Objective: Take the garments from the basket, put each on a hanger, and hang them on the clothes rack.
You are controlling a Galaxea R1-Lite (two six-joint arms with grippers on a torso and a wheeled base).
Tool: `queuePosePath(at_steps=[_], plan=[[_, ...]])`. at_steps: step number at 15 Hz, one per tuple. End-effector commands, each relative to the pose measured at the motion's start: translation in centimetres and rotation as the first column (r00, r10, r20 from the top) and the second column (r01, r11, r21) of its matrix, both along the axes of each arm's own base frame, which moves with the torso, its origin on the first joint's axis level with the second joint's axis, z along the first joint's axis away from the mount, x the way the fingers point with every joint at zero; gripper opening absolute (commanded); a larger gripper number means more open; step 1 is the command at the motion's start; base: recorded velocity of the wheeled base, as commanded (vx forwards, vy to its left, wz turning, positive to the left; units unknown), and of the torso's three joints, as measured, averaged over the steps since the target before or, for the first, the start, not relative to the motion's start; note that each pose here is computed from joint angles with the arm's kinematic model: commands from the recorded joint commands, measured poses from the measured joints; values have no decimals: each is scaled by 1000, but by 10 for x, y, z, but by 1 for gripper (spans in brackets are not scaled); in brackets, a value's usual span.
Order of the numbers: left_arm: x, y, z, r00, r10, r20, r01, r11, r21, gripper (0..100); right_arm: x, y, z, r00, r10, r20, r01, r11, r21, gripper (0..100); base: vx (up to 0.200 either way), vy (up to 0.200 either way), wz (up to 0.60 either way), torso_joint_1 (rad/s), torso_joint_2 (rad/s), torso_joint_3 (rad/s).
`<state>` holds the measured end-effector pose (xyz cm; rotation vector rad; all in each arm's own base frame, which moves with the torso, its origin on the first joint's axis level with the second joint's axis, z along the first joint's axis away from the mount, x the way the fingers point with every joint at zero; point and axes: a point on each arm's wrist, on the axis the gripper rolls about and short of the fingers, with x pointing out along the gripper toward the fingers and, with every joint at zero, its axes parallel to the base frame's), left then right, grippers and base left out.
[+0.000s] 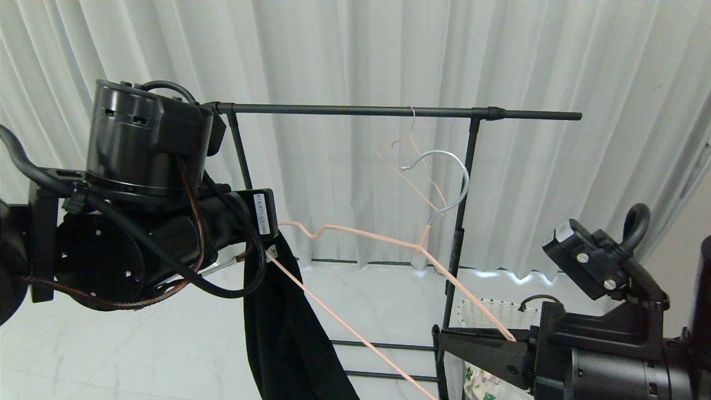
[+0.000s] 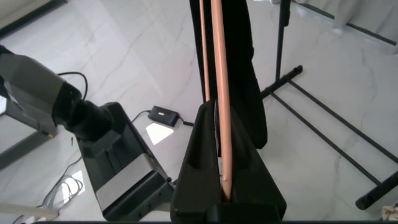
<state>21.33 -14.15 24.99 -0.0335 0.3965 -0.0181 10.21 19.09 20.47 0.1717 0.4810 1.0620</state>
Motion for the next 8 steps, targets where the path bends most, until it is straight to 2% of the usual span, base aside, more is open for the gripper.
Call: queuePosePath(at_steps=[1,8], plan=[[-1,0,1,1000,-1,5,1,1000,-3,0,3,3,-3,1000,-5,-4,5,1000,-11,0,0,0,0,0,0,0],[-8,-8,3,999,-42,11,42,999,-9,0,14,24,6,1000,-6,9,6,1000,10,0,0,0,0,0,0,0]])
